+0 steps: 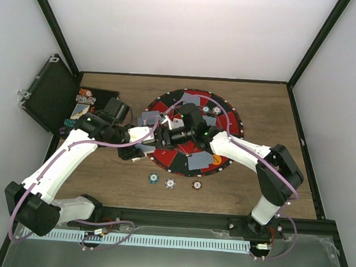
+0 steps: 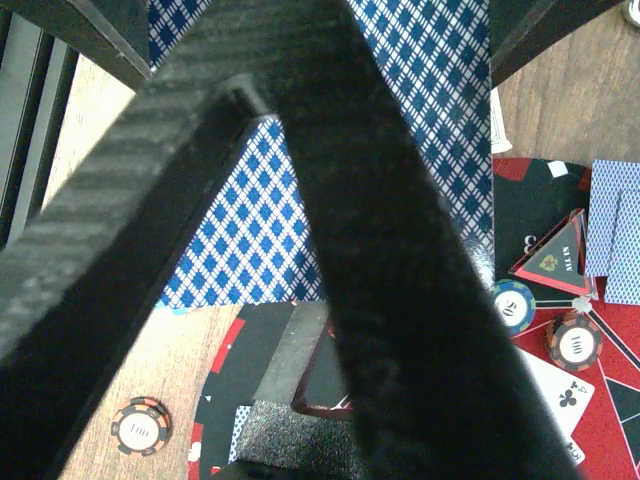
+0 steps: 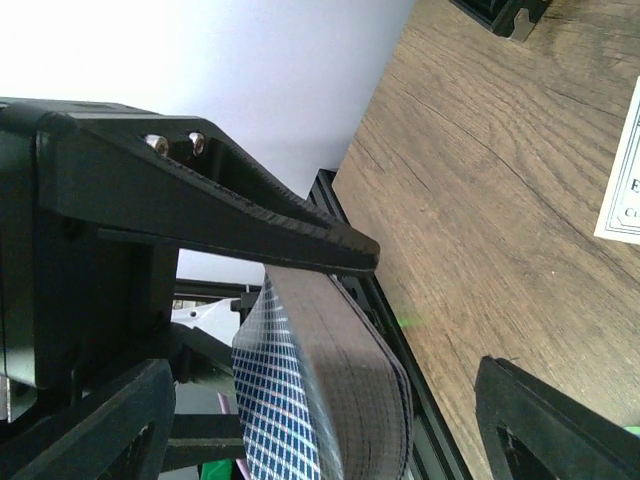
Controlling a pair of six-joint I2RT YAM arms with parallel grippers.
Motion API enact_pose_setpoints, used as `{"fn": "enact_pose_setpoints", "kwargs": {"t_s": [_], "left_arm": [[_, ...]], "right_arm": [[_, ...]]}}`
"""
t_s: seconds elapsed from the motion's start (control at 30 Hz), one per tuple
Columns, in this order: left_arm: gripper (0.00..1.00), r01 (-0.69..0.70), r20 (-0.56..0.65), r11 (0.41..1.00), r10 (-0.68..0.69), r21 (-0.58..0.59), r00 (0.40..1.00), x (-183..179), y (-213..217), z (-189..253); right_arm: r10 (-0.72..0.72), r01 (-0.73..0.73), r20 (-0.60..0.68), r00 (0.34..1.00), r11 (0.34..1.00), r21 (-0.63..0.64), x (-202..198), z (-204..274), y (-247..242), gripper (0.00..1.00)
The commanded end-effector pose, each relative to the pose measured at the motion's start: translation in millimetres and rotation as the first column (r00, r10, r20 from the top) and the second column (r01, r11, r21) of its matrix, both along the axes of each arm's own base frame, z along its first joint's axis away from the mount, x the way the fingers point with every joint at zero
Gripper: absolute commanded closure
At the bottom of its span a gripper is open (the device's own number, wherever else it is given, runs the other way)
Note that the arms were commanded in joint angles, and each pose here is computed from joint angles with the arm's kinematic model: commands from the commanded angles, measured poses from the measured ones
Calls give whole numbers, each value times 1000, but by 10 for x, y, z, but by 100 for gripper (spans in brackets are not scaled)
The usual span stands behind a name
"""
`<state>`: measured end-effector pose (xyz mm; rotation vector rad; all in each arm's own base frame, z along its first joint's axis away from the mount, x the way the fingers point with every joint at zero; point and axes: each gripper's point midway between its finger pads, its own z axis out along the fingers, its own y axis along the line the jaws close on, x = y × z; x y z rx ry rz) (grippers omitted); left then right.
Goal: Distribute texas hold em gaming equipment
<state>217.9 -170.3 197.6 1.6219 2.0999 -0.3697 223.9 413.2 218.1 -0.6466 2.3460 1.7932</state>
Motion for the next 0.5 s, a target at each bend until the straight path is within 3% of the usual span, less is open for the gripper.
{"fn": "enact_pose_setpoints", "kwargs": {"t_s": [0.0,0.47], "left_arm": [[88,18,27,999,-17,-36,999,35,-66,109],[88,19,23,999,-18,-44,1000,36,-82,126]], "right_arm": [[34,-33,-12,999,999,24,-44,-17,87,17],[25,-25,-28,999,999,-23,-14,-222,78,26]]}}
